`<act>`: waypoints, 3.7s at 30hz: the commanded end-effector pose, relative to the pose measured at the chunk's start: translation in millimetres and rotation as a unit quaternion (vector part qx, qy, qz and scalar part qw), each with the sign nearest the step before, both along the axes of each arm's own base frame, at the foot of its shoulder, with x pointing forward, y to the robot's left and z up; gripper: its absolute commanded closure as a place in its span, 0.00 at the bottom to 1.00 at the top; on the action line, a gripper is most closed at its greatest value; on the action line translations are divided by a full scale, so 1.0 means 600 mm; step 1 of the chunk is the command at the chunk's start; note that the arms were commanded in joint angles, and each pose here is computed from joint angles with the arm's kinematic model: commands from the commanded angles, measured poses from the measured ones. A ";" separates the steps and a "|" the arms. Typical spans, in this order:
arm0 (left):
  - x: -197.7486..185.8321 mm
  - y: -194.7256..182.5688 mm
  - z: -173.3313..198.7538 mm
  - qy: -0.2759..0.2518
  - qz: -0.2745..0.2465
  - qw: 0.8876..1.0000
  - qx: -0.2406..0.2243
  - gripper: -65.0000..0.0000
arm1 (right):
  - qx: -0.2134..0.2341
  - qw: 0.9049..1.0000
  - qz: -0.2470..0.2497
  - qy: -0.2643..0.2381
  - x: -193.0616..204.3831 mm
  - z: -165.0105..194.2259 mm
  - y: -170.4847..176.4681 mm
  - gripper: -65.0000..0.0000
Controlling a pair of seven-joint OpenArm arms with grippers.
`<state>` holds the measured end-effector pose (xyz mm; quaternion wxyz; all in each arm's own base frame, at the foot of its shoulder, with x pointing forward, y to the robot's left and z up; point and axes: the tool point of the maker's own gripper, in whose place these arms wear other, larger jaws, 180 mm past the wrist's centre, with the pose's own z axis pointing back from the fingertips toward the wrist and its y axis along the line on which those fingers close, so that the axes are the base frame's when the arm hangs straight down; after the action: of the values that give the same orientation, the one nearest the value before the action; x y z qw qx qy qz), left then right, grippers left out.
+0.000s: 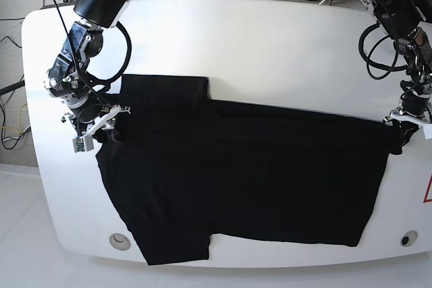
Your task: Fold the T-shirt properly
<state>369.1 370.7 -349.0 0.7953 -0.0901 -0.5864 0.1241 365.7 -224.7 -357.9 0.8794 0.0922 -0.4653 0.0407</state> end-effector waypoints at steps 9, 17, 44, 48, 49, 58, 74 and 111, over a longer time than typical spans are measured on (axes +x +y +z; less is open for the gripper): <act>0.013 0.022 0.047 -0.041 0.009 0.999 0.013 0.11 | -0.045 0.999 -0.005 -0.008 0.012 0.015 -0.017 0.05; 0.016 0.027 0.066 -0.052 0.008 0.998 0.026 0.06 | -0.066 0.997 -0.008 -0.032 0.014 0.048 -0.026 0.09; -0.001 0.036 0.059 -0.010 -0.009 0.995 0.098 0.05 | -0.100 0.995 -0.004 -0.011 -0.059 0.030 -0.030 0.10; -0.005 0.034 0.035 0.002 -0.008 0.995 0.095 0.05 | -0.099 0.995 -0.003 0.002 -0.075 0.015 -0.029 0.10; -0.005 0.033 0.033 -0.001 -0.006 0.996 0.093 0.05 | -0.099 0.995 -0.002 0.003 -0.077 0.014 -0.029 0.10; 0.007 0.030 0.008 -0.024 0.009 0.998 0.054 0.05 | -0.099 0.995 -0.002 0.011 -0.086 0.006 -0.029 0.10; 0.029 0.029 -0.006 -0.018 0.013 0.999 0.024 0.05 | -0.098 0.995 -0.002 0.010 -0.086 0.006 -0.029 0.10; 0.033 0.041 -0.005 -0.033 0.048 0.997 0.042 0.98 | -0.085 0.996 -0.017 0.021 -0.104 -0.009 -0.028 0.10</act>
<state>382.1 383.2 -374.4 0.7920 -0.0421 -0.5936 0.1369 294.2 -238.4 -379.0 0.9069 0.0157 -0.4166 0.0611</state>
